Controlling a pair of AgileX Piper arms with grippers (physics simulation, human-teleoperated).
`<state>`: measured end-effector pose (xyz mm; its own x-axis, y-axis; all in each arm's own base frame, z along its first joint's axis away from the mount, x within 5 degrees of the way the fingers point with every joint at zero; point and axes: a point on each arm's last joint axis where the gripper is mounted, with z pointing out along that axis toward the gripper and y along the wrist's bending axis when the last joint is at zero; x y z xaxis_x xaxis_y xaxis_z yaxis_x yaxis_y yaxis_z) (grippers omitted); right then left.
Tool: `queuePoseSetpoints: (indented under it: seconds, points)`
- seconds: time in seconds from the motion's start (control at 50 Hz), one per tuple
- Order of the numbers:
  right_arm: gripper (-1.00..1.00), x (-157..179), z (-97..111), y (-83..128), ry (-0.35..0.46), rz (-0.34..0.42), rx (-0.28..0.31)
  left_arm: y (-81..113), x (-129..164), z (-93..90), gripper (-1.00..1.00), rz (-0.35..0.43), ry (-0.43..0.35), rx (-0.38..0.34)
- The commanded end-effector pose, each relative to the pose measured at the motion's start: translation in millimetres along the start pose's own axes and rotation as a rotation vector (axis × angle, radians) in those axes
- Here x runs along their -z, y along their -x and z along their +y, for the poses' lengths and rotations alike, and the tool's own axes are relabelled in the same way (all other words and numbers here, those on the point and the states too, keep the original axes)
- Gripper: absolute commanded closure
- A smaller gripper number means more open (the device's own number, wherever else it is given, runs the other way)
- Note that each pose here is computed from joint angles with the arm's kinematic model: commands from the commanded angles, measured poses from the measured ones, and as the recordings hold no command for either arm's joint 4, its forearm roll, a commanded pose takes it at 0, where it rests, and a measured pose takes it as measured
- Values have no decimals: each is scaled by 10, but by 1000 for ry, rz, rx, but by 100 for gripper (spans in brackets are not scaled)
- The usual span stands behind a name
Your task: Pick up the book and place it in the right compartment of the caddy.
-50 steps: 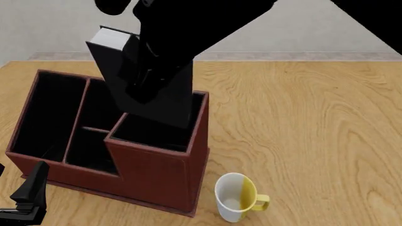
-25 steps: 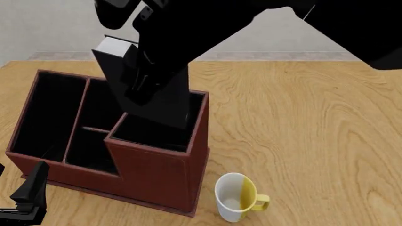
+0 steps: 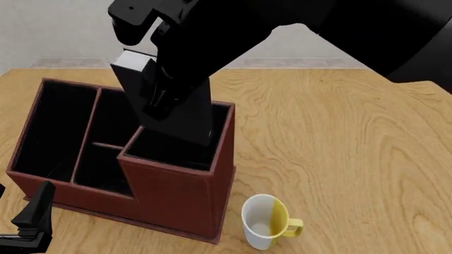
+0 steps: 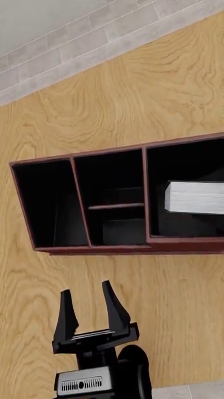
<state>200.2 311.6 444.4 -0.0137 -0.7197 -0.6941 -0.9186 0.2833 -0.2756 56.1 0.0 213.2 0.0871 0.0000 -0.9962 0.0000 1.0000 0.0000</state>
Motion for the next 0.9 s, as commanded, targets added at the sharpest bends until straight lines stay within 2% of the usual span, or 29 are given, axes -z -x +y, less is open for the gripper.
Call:
queuePoseSetpoints:
  seconds: [0.02, 0.34, 0.9]
  points:
    - [100, -64, -28, -60, -19, 6, -25, 0, 0, 0, -100, 0, 0, 0]
    - [100, -165, -14, -116, -23, -1, -63, 0, 0, 0, -100, 0, 0, 0]
    - [100, -494, -4, -356, -19, 50, -96, 0, 0, 0, -100, 0, 0, 0]
